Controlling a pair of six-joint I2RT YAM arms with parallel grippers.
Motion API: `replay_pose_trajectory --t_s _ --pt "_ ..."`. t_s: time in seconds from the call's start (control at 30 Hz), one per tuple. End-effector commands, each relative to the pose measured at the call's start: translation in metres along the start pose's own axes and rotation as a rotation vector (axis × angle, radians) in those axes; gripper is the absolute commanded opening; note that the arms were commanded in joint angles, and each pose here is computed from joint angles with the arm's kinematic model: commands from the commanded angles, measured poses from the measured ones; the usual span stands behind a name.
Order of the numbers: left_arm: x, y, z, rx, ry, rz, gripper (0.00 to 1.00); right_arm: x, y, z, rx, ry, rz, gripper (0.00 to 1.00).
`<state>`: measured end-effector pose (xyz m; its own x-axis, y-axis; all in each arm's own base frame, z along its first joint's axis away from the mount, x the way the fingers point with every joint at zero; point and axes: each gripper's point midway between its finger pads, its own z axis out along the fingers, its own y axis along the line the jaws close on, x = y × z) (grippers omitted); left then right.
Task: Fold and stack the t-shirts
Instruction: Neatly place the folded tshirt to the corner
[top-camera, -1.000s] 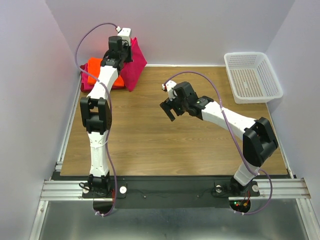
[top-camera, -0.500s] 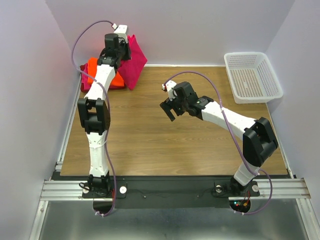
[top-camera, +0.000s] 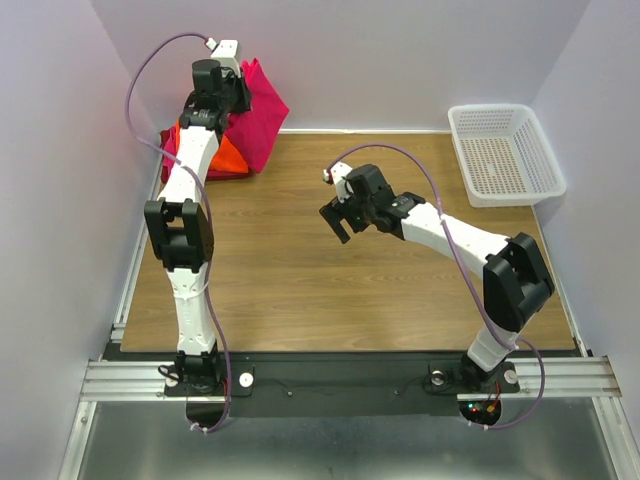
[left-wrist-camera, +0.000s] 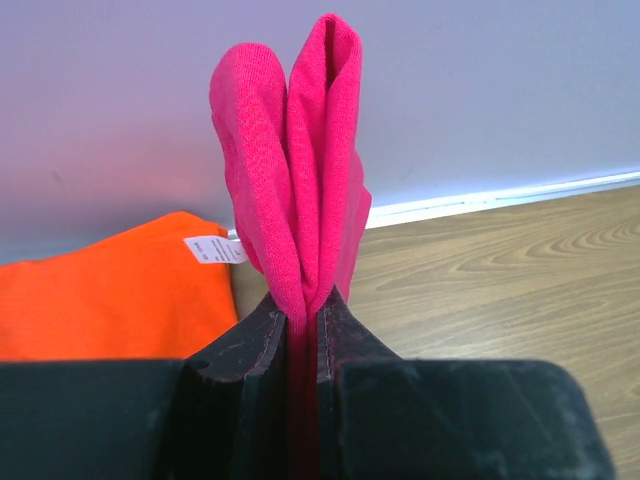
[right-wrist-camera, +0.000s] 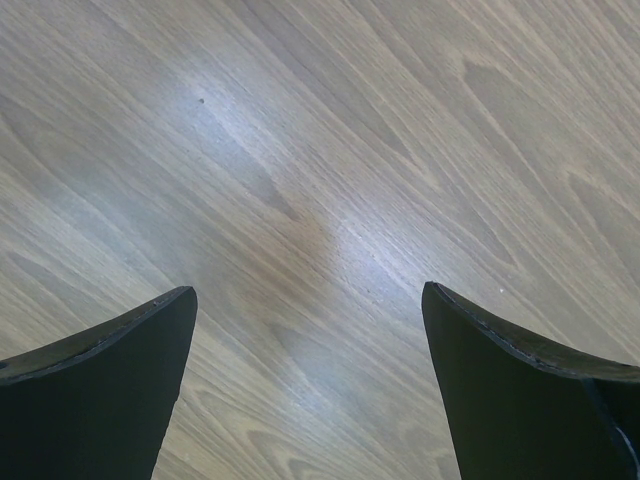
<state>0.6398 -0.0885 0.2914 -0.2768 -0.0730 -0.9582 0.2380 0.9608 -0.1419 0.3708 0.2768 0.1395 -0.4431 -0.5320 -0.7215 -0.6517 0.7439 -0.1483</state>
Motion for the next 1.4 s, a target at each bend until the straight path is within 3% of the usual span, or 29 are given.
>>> replay_pose_trajectory --t_s 0.0,0.27,0.5,0.97,1.37 --pt "-0.100 -0.009 -0.049 0.029 -0.224 0.036 0.00 -0.014 -0.001 -0.001 -0.006 -0.031 0.012 1.00" --pt "-0.082 0.018 -0.041 0.014 -0.186 0.011 0.00 -0.009 0.000 0.005 -0.012 -0.013 0.018 1.00" --pt "-0.063 0.074 -0.035 -0.048 -0.162 -0.018 0.00 -0.009 0.003 0.009 -0.022 -0.005 0.018 1.00" --pt "0.019 0.161 0.004 -0.047 -0.056 -0.057 0.00 0.001 0.006 0.021 -0.032 0.038 0.022 1.00" --pt "0.042 0.230 -0.005 -0.163 -0.049 -0.081 0.00 0.003 0.008 0.026 -0.044 0.058 0.023 1.00"
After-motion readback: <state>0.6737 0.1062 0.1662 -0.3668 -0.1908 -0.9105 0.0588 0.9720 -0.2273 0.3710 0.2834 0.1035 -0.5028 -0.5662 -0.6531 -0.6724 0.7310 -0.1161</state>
